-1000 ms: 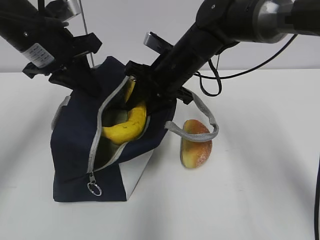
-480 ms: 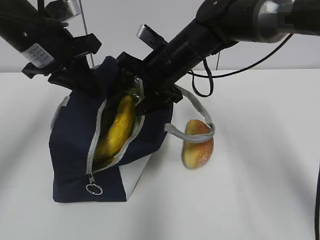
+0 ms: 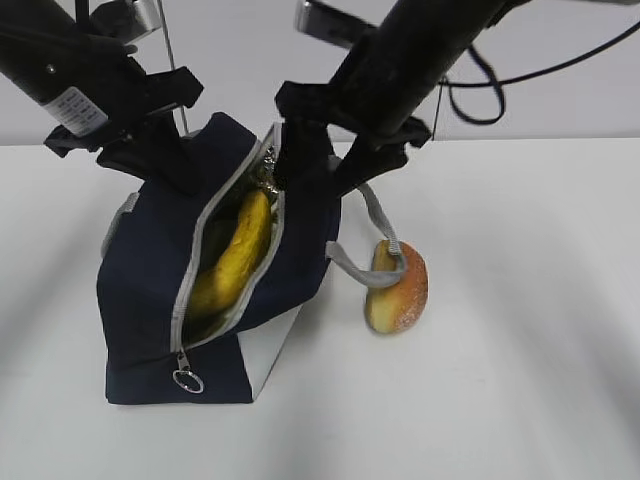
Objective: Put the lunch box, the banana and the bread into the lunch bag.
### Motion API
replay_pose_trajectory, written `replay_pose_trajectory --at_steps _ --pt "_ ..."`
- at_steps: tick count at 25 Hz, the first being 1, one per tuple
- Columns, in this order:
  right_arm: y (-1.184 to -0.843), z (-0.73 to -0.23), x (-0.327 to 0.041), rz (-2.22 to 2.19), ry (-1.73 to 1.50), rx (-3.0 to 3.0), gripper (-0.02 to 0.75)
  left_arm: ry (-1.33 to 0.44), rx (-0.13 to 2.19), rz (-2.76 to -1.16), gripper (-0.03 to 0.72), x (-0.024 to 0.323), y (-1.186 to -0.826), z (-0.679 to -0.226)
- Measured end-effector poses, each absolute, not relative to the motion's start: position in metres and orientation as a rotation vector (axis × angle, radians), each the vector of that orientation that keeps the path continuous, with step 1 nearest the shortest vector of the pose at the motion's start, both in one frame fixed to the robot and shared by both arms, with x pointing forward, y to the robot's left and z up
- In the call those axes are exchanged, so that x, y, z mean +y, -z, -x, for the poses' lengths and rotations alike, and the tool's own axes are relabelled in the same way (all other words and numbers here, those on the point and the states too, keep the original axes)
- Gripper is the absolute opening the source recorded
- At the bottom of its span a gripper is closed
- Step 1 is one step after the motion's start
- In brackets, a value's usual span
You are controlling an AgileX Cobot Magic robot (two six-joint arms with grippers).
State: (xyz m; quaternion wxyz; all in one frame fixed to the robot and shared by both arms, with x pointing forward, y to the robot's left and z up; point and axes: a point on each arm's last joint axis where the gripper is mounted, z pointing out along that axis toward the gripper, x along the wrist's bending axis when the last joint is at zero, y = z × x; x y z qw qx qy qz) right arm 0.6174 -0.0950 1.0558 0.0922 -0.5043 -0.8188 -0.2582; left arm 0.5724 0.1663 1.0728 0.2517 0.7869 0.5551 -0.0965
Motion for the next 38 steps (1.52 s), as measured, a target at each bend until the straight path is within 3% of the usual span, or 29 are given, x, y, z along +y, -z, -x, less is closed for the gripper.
replay_pose_trajectory --at_steps 4,7,21,28,33,38 --pt "-1.091 -0.603 -0.113 1.594 0.770 -2.538 0.537 0.262 1.510 -2.141 -0.003 0.166 -1.073 -0.572" --pt "-1.098 -0.594 -0.122 1.669 0.758 -2.559 0.537 0.260 1.510 -2.143 -0.003 0.166 -1.073 -0.572" --pt "-1.006 -0.530 -0.157 1.858 0.581 -2.462 0.532 0.260 1.510 -2.143 -0.003 0.166 -1.073 -0.572" --pt "-0.973 -0.535 -0.157 1.903 0.564 -2.447 0.535 0.260 1.510 -2.143 -0.003 0.166 -1.073 -0.572" --pt "-0.959 -0.546 -0.154 1.954 0.634 -2.424 0.635 0.260 1.510 -2.143 -0.003 0.166 -1.073 -0.572" --pt "-0.949 -0.559 -0.168 2.059 0.644 -2.346 0.658 0.261 1.510 -2.144 -0.003 0.166 -1.073 -0.572"
